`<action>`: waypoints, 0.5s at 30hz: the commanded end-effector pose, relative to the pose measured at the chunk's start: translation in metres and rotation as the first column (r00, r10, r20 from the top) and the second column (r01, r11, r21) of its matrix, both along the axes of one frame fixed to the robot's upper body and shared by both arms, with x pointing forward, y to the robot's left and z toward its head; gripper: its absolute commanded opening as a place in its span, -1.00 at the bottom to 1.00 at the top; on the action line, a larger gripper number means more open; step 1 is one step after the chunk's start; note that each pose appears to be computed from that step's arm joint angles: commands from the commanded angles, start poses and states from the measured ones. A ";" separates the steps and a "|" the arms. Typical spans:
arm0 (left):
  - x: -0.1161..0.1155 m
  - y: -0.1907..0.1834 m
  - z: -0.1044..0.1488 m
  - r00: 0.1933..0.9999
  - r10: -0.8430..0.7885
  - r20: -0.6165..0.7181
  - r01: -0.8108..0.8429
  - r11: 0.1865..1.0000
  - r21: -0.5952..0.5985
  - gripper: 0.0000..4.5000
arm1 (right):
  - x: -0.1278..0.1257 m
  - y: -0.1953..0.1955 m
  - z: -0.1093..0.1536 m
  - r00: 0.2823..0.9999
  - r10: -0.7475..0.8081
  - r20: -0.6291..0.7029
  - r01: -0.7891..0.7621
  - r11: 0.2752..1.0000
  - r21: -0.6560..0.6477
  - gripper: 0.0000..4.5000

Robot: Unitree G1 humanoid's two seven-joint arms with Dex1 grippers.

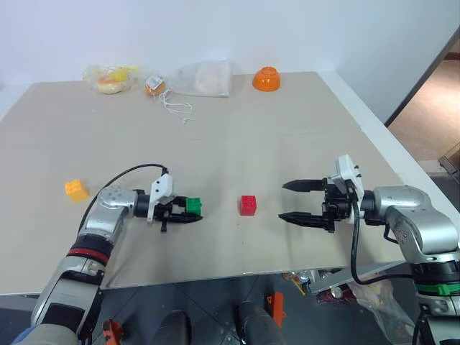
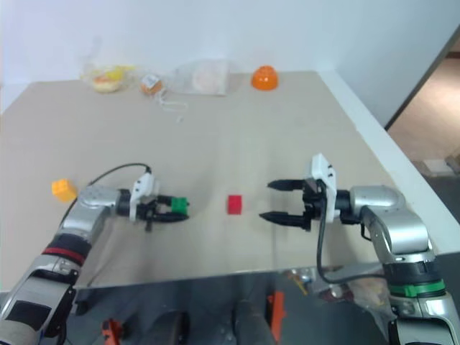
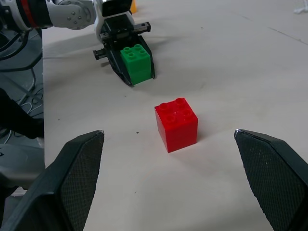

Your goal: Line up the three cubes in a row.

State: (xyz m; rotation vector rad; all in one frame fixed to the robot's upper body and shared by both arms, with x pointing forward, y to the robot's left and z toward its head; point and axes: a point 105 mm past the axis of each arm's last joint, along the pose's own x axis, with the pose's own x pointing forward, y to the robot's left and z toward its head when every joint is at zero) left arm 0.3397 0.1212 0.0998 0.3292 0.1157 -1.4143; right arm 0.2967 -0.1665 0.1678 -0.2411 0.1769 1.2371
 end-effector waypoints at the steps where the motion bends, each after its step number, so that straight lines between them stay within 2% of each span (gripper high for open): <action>1: 0.005 -0.007 0.010 1.000 0.001 0.030 0.001 0.999 -0.040 -0.37 | -0.002 -0.002 0.016 0.998 -0.005 0.061 0.005 1.000 0.006 1.00; 10: 0.005 -0.030 0.012 0.998 -0.047 0.052 0.050 0.997 -0.062 -0.37 | 0.000 0.001 0.016 0.998 -0.013 0.065 0.012 1.000 0.011 1.00; 15: 0.009 -0.028 0.006 0.996 -0.039 0.078 0.041 0.999 -0.020 -0.37 | 0.000 0.003 0.016 0.998 -0.014 0.067 0.013 1.000 0.015 1.00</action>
